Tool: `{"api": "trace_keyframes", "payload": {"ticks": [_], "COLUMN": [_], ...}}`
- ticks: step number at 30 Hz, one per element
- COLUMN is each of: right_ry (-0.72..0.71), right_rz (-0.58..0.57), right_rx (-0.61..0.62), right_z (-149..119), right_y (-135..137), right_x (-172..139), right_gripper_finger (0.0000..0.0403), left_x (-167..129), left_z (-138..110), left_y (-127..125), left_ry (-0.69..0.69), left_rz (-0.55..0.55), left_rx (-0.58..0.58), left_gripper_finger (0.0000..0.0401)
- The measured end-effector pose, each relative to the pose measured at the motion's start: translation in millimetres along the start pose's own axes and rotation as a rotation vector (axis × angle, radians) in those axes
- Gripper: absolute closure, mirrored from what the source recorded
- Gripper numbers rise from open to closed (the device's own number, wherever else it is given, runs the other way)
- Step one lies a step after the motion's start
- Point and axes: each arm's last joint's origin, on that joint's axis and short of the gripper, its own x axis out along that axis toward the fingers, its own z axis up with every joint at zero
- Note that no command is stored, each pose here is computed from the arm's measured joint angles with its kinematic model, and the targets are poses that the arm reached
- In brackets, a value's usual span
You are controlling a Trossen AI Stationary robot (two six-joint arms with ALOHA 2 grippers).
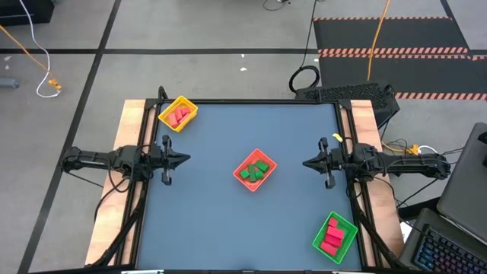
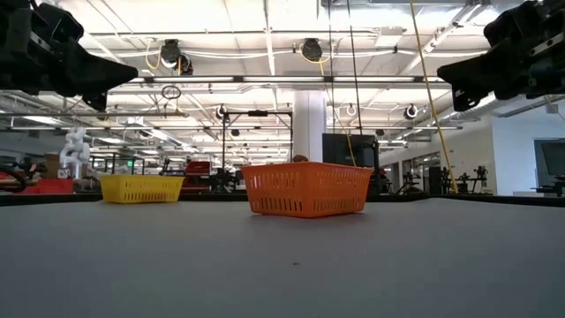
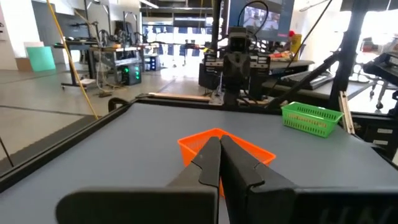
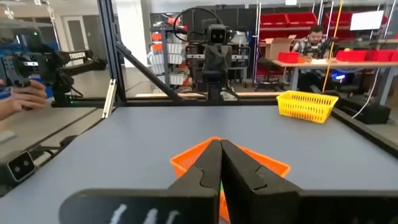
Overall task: Sort & place blocks by color
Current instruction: Return to Home Position
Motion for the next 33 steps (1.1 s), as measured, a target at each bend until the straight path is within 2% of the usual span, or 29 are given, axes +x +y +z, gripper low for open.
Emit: {"api": "trace_keyframes", "payload": {"ticks": [11,33], "right_ry": [-0.002,-0.002], "right_rz": [-0.004,-0.004], "right_rx": [-0.043,-0.042], "right_z": [0.2,0.2], "right_y": [-0.1,-0.1], "right_x": [0.0,0.0], "right_gripper_finger": [0.0403,0.0403], "left_x": [0.0,0.1], "left_z": [1.1,1.4], "left_y": [0.2,0.2], "left_ry": [-0.013,-0.017], "left_rz": [0.008,0.006], "left_rx": [-0.003,-0.004], "left_gripper_finger": [0.036,0.0355]}}
